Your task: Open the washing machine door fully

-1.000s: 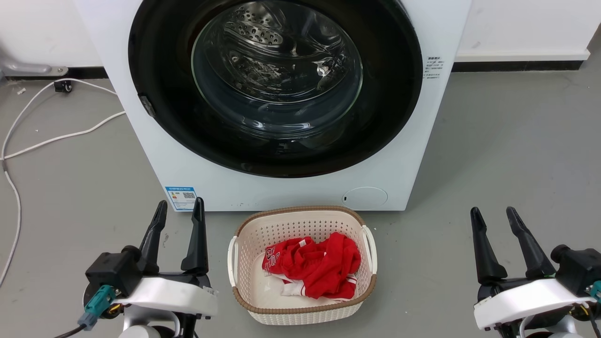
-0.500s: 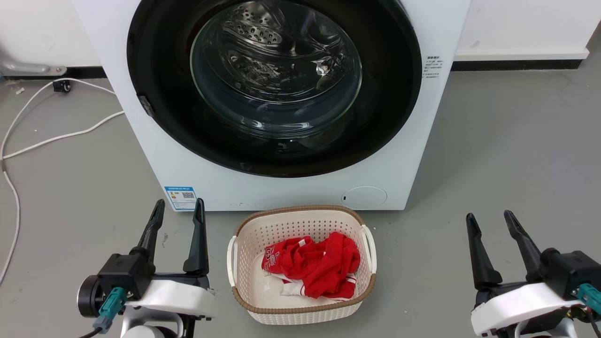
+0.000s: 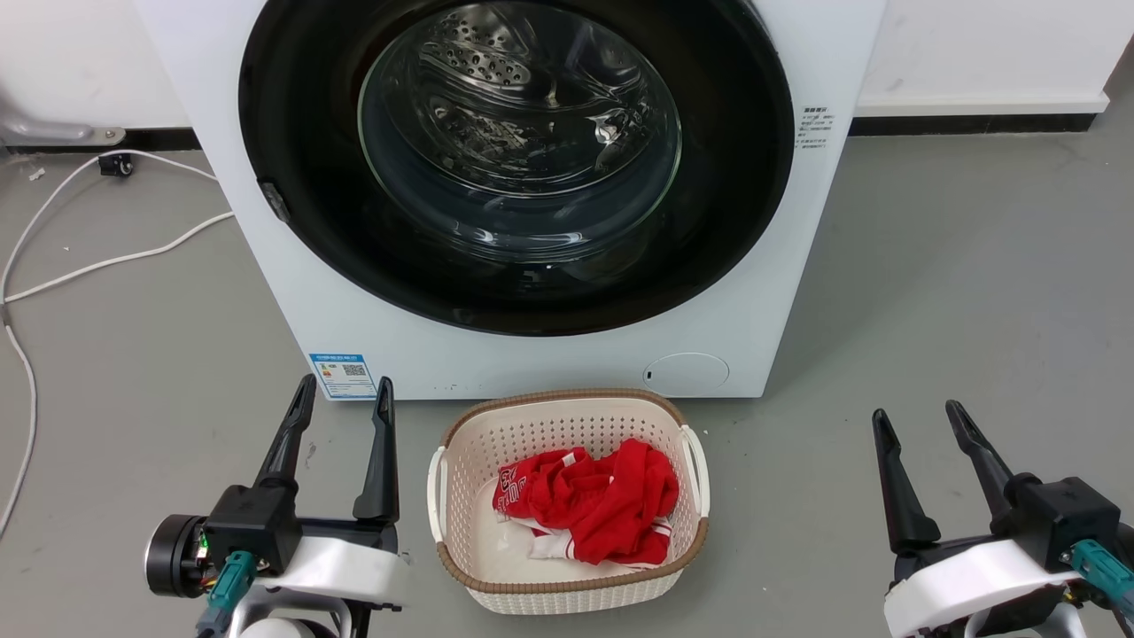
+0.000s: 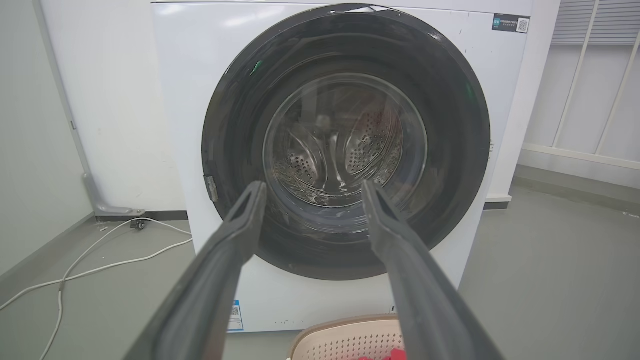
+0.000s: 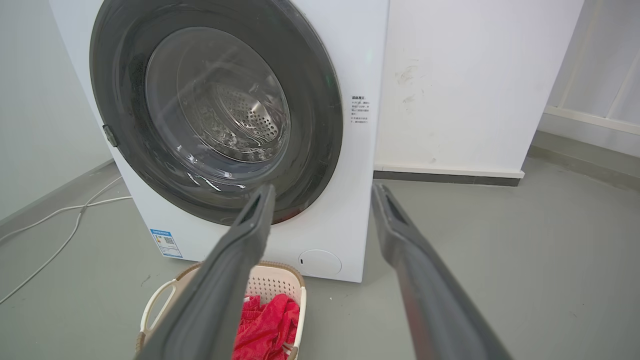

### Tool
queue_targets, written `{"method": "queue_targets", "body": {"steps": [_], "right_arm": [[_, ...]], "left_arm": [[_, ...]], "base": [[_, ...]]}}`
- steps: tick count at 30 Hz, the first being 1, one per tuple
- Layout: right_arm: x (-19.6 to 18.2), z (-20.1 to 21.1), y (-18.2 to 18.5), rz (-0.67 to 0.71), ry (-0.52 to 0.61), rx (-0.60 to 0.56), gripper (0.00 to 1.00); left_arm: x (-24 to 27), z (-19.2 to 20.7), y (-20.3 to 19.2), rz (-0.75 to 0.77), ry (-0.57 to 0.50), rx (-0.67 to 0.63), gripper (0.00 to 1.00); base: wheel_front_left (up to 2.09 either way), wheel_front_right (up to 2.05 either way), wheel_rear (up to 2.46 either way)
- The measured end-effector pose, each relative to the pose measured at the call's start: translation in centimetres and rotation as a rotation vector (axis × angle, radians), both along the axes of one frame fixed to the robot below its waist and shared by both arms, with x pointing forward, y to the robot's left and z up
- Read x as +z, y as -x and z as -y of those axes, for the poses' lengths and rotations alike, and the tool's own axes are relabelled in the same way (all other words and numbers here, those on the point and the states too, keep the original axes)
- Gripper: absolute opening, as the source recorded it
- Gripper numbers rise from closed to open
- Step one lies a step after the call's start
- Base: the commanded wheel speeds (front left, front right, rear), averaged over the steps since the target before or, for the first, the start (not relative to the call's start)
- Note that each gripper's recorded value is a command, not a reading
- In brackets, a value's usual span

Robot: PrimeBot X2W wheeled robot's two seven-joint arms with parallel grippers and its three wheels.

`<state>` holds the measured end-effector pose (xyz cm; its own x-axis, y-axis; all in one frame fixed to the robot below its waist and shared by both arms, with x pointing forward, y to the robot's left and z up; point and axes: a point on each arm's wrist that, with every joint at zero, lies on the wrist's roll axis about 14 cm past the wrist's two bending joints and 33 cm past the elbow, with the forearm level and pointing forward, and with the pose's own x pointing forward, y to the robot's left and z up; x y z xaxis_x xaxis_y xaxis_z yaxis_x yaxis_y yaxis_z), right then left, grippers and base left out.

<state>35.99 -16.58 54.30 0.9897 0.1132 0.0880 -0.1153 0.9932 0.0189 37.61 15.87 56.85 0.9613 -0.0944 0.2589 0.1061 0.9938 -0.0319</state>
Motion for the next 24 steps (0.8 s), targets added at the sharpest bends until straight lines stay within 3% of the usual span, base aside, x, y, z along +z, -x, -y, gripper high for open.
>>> {"method": "queue_targets", "body": {"steps": [23,24], "right_arm": [[-0.85,0.15,0.14,-0.022,-0.004,-0.005,1.00],[-0.90,0.17,0.13,-0.024,-0.009,-0.006,0.58]], "left_arm": [[-0.95,0.49,-0.04,-0.018,-0.013,-0.011,1.00],[-0.97,0.49,-0.04,-0.019,-0.011,-0.011,1.00]], "base": [[0.00,0.00,0.00],[0.00,0.00,0.00]]}}
